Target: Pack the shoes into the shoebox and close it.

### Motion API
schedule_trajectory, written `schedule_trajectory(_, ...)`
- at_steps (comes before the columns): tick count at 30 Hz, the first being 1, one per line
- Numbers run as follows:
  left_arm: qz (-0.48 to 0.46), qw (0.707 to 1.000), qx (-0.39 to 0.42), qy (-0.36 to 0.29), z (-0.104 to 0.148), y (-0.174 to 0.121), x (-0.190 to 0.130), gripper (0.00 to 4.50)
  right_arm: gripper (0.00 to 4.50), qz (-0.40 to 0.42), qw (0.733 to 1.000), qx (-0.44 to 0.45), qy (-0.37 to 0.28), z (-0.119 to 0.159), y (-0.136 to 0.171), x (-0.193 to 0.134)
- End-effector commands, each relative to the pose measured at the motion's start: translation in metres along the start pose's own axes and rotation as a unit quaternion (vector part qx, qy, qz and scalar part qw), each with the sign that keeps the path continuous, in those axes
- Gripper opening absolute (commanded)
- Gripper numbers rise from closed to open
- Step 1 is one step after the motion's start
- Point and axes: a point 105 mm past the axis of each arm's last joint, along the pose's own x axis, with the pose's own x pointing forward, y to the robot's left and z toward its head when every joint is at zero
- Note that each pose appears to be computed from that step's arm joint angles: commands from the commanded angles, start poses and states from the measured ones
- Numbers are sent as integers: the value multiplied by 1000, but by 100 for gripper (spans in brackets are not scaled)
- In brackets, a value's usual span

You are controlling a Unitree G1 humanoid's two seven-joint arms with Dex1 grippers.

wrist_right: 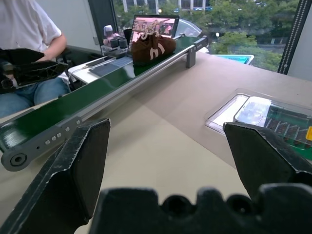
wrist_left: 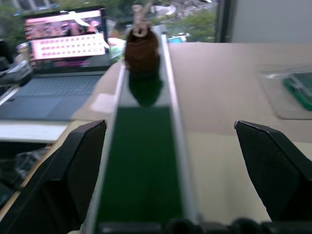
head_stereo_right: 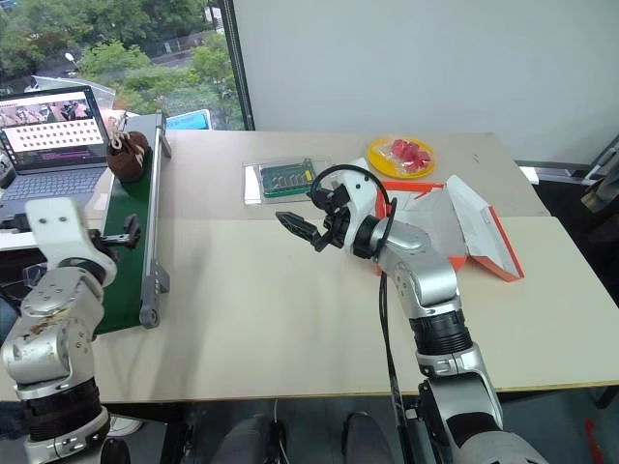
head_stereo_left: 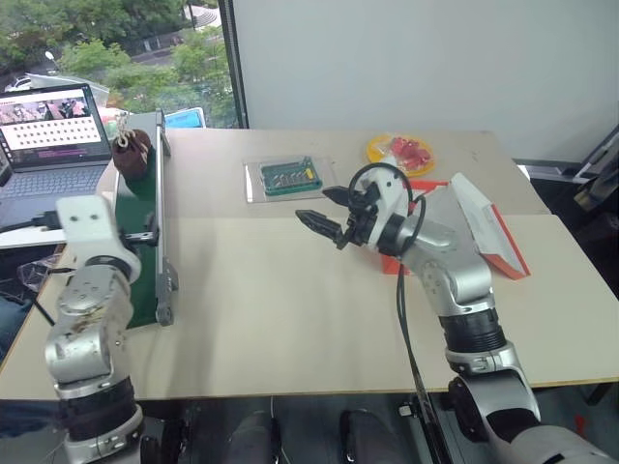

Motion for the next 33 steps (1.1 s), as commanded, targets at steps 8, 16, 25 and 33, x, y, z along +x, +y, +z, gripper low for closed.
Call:
schedule_trajectory(8,-8,1000,3,-1,-14,11,51,450,438,27,999,-20,1,6,13,-3)
schedule_trajectory(16,-3,1000,-13,6,-26,11,63,450,438,7,999,-30,11,5,7,-11)
schedule_trajectory(25,14,999,-25,26,-43,17,69,450,438,-27,998,-48,12,9,-6,-14)
schedule_trajectory(33,-30,997,-66,-14,-22,-1,74,284,450,-45,997,-59,5,17,-13,-15)
